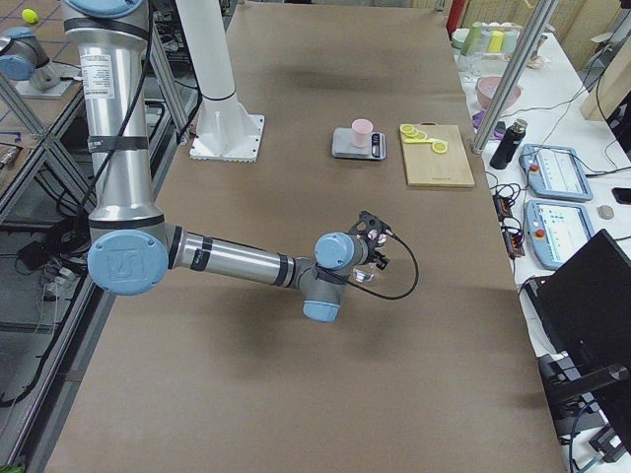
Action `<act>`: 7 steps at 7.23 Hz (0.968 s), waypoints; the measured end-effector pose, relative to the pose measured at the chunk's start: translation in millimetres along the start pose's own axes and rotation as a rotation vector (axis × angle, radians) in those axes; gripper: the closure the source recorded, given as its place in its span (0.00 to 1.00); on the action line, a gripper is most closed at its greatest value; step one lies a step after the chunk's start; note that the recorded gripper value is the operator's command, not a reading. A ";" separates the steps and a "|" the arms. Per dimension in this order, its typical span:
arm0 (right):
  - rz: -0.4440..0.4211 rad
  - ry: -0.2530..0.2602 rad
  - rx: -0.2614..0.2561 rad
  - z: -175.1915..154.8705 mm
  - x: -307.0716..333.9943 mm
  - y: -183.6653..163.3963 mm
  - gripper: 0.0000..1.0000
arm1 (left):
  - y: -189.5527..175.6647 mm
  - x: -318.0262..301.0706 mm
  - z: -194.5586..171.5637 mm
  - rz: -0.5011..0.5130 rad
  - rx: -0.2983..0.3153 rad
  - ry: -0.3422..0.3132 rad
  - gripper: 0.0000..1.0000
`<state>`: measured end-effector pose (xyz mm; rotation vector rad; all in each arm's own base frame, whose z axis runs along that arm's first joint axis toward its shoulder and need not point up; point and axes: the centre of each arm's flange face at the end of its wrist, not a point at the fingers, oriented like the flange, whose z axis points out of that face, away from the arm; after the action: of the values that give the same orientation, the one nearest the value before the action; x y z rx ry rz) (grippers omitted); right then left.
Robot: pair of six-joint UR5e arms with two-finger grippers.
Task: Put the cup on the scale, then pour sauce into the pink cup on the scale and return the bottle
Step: 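Hold the glass bottle steady on the table with the right gripper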
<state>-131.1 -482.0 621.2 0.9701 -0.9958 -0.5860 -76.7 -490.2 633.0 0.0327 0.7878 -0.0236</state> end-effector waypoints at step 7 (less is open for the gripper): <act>0.043 0.004 0.013 3.8 1.7 19.5 0.75 | -2.6 1.8 -1.7 0.006 0.004 0.000 0.00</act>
<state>-133.9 -475.6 639.9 0.9590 -1.0156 -0.5418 -76.7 -492.8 630.5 0.0382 0.7875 -0.0197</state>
